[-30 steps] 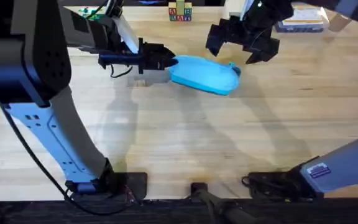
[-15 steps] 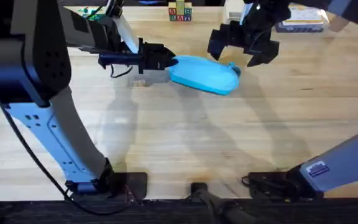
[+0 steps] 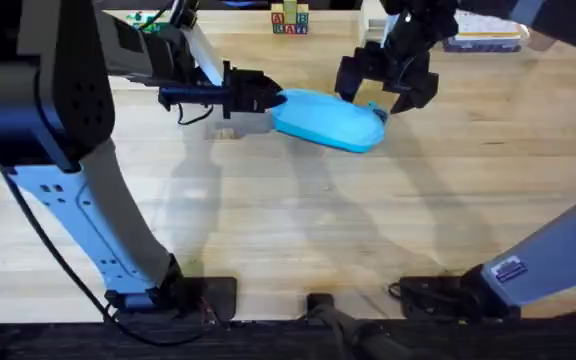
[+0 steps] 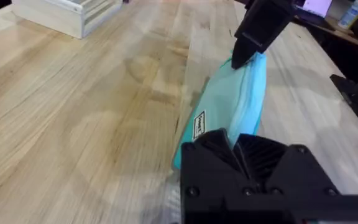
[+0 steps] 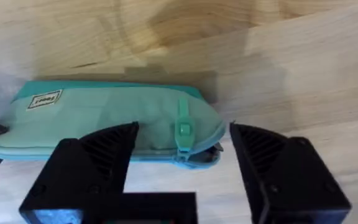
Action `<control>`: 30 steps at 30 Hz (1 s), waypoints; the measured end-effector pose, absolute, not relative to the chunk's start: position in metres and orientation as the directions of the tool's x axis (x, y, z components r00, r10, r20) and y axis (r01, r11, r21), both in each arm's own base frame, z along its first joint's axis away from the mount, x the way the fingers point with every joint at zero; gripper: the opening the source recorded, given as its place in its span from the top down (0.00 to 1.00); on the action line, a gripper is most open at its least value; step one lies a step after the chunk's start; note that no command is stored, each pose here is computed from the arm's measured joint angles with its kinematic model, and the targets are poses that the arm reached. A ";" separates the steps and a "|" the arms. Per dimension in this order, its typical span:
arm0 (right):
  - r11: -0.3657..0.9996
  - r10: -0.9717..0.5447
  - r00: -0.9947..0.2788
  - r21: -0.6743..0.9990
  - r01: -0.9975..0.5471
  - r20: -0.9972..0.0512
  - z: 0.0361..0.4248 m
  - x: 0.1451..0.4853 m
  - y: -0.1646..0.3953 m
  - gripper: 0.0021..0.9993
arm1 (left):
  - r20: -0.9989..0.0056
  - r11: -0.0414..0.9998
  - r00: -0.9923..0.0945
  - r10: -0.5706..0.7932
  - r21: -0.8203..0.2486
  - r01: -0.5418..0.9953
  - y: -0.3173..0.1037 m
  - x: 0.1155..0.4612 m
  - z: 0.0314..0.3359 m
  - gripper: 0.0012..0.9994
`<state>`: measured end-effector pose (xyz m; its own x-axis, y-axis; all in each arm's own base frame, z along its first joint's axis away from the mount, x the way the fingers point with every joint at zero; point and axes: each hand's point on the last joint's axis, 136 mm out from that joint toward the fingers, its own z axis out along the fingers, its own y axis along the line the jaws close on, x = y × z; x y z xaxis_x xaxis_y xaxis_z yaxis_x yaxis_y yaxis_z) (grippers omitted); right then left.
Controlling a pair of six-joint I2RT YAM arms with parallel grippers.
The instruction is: Unzip the bag, pick up the pens from the table one at a time and place them inside, then zip the bag closed.
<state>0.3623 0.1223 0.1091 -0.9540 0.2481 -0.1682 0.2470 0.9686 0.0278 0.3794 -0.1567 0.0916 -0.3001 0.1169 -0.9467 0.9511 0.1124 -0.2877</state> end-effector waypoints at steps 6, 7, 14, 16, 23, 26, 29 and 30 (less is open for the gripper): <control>0.969 0.246 -0.959 0.013 0.247 -0.142 0.108 0.355 0.120 0.34 | -0.947 0.112 -0.300 0.117 -0.288 0.951 -0.157 0.379 0.092 0.96; 0.969 0.246 -0.959 0.011 0.247 -0.138 0.108 0.354 0.120 0.35 | -0.947 0.112 -0.300 0.117 -0.288 0.951 -0.157 0.379 0.092 0.96; 0.969 0.246 -0.960 0.007 0.247 -0.133 0.109 0.351 0.119 0.41 | -0.947 0.112 -0.300 0.117 -0.288 0.951 -0.157 0.379 0.092 0.96; 0.969 0.246 -0.960 0.008 0.247 -0.135 0.111 0.351 0.119 0.45 | -0.947 0.112 -0.300 0.117 -0.288 0.951 -0.157 0.379 0.092 0.96; 0.969 0.246 -0.959 0.011 0.247 -0.140 0.115 0.350 0.118 0.62 | -0.947 0.112 -0.300 0.117 -0.288 0.951 -0.157 0.379 0.092 0.96; 0.970 0.244 -0.960 0.010 0.245 -0.139 0.115 0.350 0.118 0.72 | -0.947 0.112 -0.300 0.117 -0.288 0.951 -0.157 0.379 0.092 0.96; 0.970 0.243 -0.960 0.010 0.244 -0.139 0.115 0.349 0.118 0.92 | -0.947 0.112 -0.300 0.117 -0.288 0.951 -0.157 0.379 0.092 0.96; 0.970 0.243 -0.960 0.010 0.244 -0.139 0.115 0.349 0.118 0.95 | -0.947 0.112 -0.300 0.117 -0.288 0.951 -0.157 0.379 0.092 0.96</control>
